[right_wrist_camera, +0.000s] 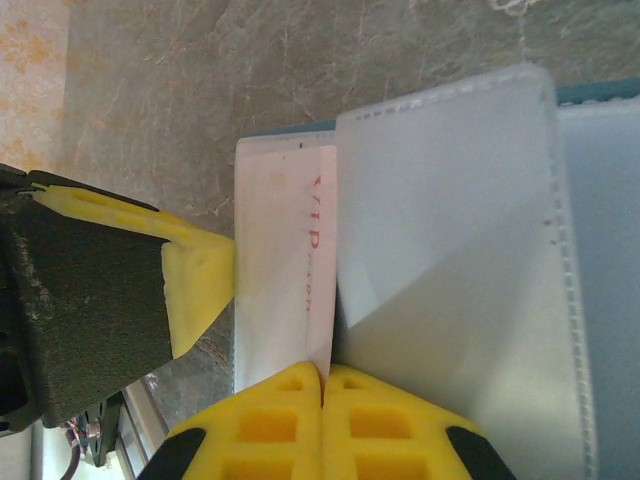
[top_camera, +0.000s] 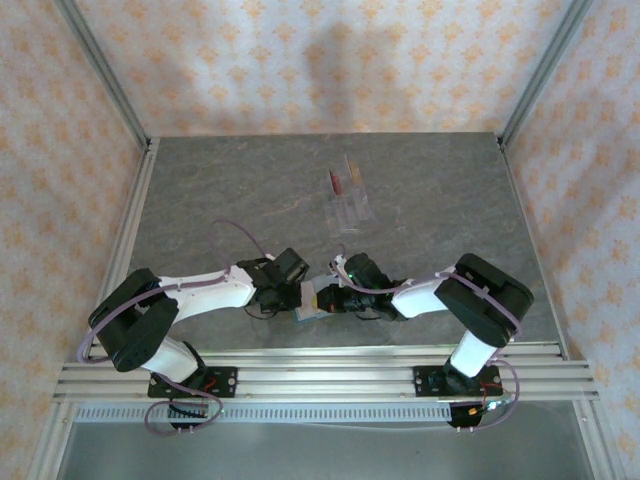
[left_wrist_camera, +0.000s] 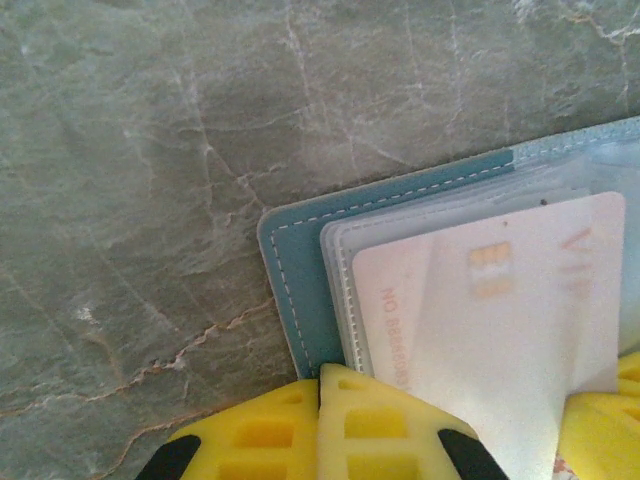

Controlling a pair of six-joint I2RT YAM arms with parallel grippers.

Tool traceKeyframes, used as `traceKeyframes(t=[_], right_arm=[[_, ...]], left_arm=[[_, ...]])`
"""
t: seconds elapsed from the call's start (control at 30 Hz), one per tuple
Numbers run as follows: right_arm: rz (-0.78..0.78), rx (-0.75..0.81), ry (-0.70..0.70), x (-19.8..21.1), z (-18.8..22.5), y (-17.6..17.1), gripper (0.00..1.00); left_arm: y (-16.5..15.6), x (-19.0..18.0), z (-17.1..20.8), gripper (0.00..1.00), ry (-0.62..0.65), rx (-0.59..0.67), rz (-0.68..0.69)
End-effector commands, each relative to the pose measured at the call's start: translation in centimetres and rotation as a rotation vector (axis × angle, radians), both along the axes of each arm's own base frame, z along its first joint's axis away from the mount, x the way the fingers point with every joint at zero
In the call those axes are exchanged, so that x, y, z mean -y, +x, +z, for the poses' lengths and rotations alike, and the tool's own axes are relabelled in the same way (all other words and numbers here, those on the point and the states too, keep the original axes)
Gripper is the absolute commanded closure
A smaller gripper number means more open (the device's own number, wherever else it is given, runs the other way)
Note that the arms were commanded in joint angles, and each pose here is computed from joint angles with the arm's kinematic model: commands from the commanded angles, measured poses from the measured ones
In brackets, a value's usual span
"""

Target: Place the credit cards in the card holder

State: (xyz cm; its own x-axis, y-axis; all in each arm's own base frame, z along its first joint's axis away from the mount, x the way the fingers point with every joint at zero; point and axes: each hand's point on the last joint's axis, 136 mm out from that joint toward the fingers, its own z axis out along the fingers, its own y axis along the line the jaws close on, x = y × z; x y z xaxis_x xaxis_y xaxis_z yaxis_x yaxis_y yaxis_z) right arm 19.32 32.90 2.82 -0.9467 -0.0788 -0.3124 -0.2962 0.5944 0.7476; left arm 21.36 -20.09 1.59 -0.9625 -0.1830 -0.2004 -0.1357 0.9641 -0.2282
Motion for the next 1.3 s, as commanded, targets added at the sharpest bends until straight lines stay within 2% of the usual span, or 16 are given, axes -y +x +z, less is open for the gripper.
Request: traceKeyframes(t=[0.0, 0.23, 0.37, 0.63, 0.9, 1.27], right_arm=[[0.016, -0.053, -0.120, 1.0, -3.1, -1.5, 1.00], [-0.017, -0.038, -0.084, 0.4, -2.2, -1.3, 0.94], [-0.042, 0.013, -0.117, 1.2, -1.5, -0.8, 0.86], [0.012, 0.077, -0.172, 1.5, 2.1, -0.6, 0.67], [0.024, 0.164, -0.243, 2.3, 5.6, 0.9, 0.65], [0.071, 0.256, -0.538, 4.5, 3.9, 3.4, 0.63]], left_arm=[[-0.4, -0.2, -1.8, 1.00, 0.014, -0.027, 0.006], [-0.3, -0.2, -2.0, 1.00, 0.016, -0.028, 0.006], [-0.4, -0.1, -2.0, 1.00, 0.019, -0.031, 0.005], [-0.6, -0.5, -2.0, 1.00, 0.027, -0.028, 0.006], [-0.7, -0.6, -2.1, 1.00, 0.026, -0.027, 0.006], [-0.8, -0.7, -2.2, 1.00, 0.026, -0.026, 0.007]])
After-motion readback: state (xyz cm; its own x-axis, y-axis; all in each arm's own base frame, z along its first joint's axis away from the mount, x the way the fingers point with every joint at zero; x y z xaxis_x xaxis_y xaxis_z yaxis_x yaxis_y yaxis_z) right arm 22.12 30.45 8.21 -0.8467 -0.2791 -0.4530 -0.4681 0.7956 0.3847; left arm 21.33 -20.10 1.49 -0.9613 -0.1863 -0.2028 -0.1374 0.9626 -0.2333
